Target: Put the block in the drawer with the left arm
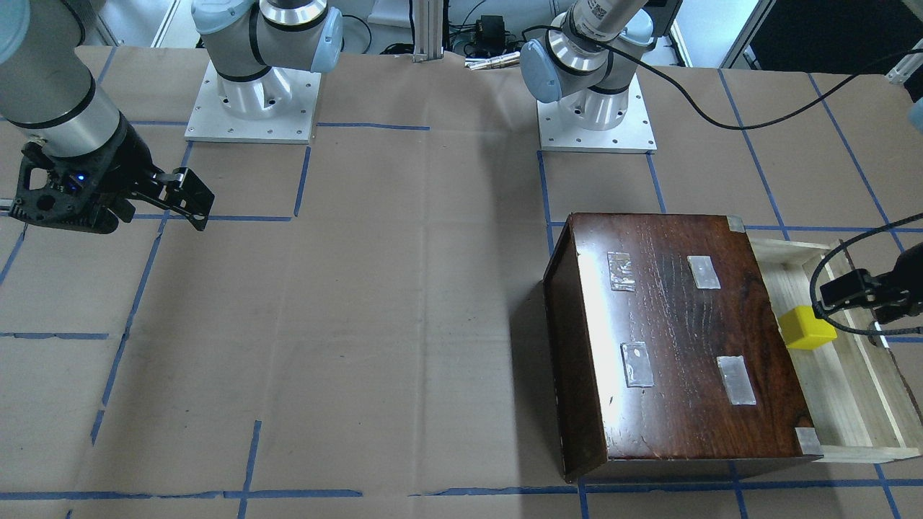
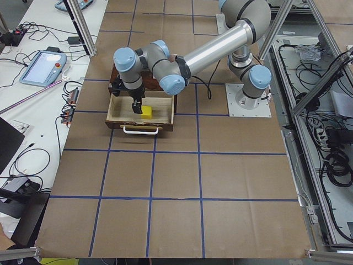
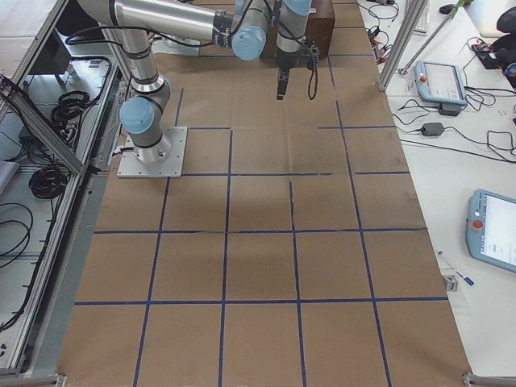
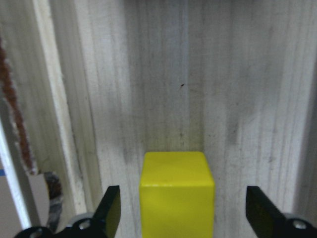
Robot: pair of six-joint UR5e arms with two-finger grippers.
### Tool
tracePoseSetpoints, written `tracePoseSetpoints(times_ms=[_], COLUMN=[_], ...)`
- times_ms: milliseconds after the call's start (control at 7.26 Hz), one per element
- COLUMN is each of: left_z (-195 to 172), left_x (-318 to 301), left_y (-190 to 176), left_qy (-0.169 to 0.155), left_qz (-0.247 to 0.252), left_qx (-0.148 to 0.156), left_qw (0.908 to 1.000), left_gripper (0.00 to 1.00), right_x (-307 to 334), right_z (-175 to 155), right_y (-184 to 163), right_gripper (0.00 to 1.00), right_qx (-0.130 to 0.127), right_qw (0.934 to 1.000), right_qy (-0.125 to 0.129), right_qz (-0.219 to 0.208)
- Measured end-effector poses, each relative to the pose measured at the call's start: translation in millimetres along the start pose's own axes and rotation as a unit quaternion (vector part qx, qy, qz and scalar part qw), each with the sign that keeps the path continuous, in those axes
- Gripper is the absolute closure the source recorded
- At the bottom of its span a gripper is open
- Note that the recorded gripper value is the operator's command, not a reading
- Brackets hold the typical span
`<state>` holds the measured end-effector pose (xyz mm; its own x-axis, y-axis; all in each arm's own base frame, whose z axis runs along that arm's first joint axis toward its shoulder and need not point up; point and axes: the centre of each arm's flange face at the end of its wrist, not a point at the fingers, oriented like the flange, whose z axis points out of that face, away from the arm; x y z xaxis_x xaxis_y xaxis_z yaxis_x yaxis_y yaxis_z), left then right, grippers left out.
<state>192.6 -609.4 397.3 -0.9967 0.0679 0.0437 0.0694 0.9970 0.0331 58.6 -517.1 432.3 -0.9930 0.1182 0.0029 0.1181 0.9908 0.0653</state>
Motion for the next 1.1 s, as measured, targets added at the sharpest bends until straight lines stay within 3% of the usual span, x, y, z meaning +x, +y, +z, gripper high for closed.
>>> tracePoseSetpoints(times_ms=[413,689,1102], left_z=[-59.4,-68.8,-60.4], left_x=[102.3,183.5,270.4], left_y=[22.4,21.4,46.5], left_qy=[-0.01,-0.034,-0.036], left_qz=[-0.035,-0.051,-0.056], left_qx=[-0.009,-0.012,-0.016], left_qw=[0.9993,0.9981,0.9976], left_gripper=[0.01,0.01,0.01], right_x=[0.0,0.0,0.0], right_z=[0.0,0.0,-0.2], right_y=[0.0,0.0,0.0], right_gripper=[0.0,0.0,0.0], right_qx=[0.0,0.0,0.0], right_qw=[1.0,1.0,1.0], right_qy=[0.0,0.0,0.0], right_qz=[0.0,0.0,0.0])
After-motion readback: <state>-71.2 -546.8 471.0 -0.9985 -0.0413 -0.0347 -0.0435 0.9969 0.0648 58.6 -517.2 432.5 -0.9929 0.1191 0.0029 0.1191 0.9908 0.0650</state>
